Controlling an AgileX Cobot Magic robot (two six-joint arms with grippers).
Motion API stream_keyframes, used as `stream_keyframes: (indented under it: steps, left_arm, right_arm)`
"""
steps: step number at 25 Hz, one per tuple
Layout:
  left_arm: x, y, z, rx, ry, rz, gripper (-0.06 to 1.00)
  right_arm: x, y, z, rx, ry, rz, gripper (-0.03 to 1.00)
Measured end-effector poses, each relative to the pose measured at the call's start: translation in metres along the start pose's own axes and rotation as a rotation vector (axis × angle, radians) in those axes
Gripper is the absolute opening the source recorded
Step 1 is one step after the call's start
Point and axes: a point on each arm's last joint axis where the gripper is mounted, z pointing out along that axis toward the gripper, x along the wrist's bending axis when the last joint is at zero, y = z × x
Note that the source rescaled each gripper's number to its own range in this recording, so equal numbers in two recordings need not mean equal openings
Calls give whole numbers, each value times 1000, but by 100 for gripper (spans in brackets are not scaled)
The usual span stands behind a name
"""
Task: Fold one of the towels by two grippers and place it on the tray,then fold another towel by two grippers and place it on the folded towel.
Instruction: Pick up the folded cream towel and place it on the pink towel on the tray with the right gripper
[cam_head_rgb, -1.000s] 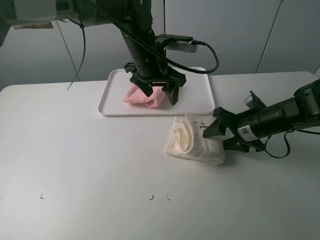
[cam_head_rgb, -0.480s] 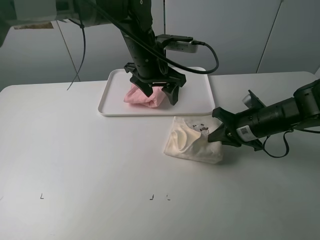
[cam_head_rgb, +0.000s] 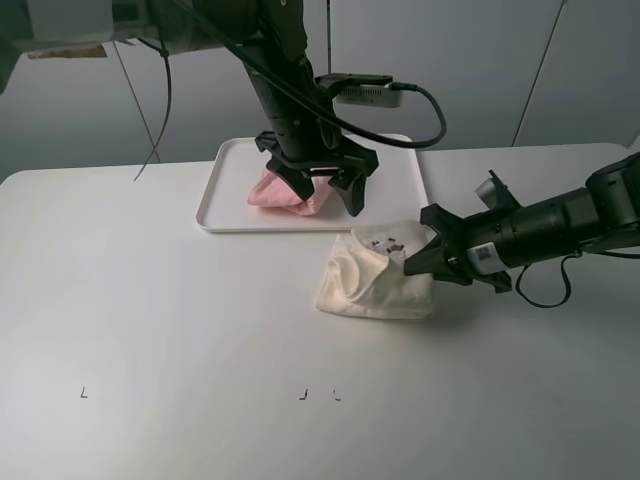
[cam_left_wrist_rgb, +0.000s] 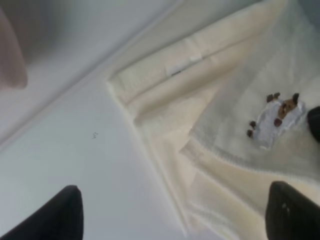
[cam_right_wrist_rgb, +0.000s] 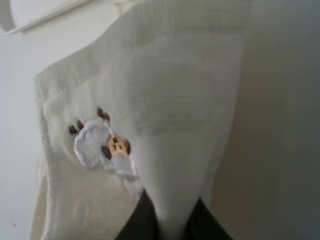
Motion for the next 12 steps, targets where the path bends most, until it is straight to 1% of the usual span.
stream_keyframes:
  steps: [2,7,9,12]
  left_arm:
    - [2,-10,-2,-11,13,-17,94]
    - [14,-50,-21,-133,52,-67,94]
    - [18,-71,-31,-165,68,-78,94]
    - [26,-96,-38,-199,86,-107,94]
  right_arm:
    - [3,5,0,6,3,-14,4]
    - [13,22,-2,38,-15,-84,4]
    - [20,33,-4,48,-16,-115,4]
    - [38,51,-10,61,16,-157,4]
